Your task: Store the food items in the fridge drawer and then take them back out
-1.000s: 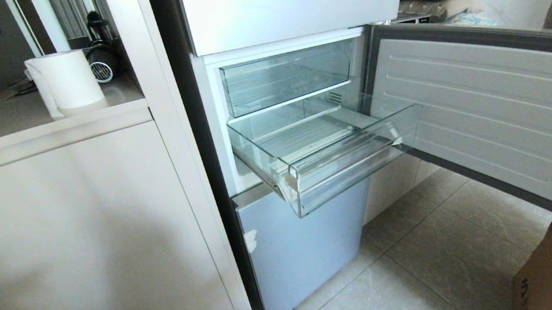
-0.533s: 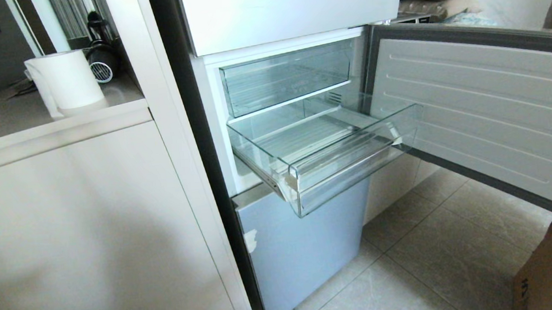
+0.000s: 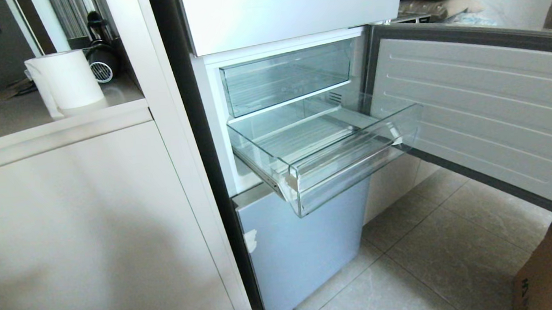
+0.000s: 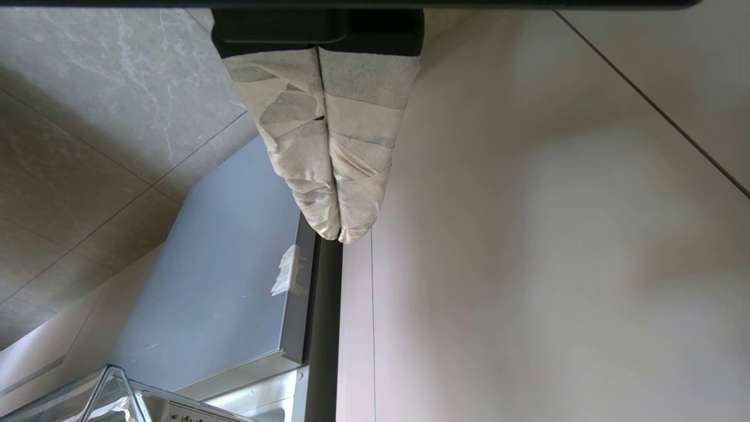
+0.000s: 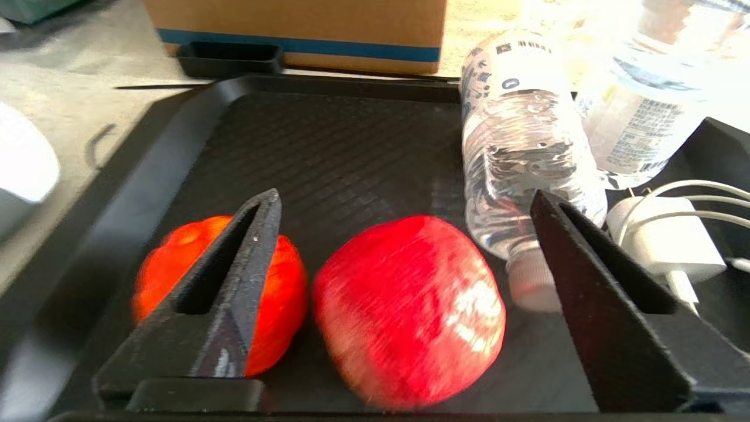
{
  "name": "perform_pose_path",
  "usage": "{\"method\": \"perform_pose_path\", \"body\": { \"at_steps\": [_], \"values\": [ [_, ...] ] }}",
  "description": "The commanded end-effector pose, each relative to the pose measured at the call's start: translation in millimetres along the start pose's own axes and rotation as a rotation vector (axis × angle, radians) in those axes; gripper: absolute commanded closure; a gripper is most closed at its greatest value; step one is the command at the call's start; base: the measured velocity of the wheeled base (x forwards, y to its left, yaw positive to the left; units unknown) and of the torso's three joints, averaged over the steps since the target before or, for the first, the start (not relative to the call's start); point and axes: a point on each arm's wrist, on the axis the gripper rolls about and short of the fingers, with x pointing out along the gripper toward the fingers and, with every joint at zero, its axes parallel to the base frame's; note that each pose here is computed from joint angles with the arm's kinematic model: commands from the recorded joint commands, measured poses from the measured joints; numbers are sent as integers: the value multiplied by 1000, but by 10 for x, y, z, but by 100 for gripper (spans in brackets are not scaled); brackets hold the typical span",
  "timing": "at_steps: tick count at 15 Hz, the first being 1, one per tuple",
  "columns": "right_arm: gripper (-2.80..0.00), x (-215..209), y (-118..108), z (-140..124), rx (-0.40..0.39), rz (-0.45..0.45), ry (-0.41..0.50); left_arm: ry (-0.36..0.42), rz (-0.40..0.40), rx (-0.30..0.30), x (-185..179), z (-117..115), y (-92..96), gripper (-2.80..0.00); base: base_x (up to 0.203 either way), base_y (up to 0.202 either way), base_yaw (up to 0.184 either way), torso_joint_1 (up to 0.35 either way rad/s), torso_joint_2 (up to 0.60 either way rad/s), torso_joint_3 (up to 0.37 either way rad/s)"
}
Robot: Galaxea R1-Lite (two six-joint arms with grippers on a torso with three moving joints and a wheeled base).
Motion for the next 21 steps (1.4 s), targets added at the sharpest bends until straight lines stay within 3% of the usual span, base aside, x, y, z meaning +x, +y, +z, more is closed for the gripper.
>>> {"method": "perform_pose_path", "body": {
  "at_steps": [1, 8, 14, 15, 21],
  "values": [
    [-280, 142, -42, -177, 5, 4, 19, 2, 1, 0, 1, 0, 0, 0, 0, 0, 0, 0, 0, 0],
    [-280, 259, -70, -465, -2, 35, 74, 1, 1, 0, 1, 1, 0, 0, 0, 0, 0, 0, 0, 0],
    [-280, 267, -64, -513, -2, 74, 85, 1, 1, 0, 0, -1, 0, 0, 0, 0, 0, 0, 0, 0],
    [0, 266, -64, -511, -2, 74, 85, 0, 0, 0, 1, 1, 0, 0, 0, 0, 0, 0, 0, 0],
    [0, 233, -61, -440, 0, 71, 75, 1, 1, 0, 0, -1, 0, 0, 0, 0, 0, 0, 0, 0]
  ]
}}
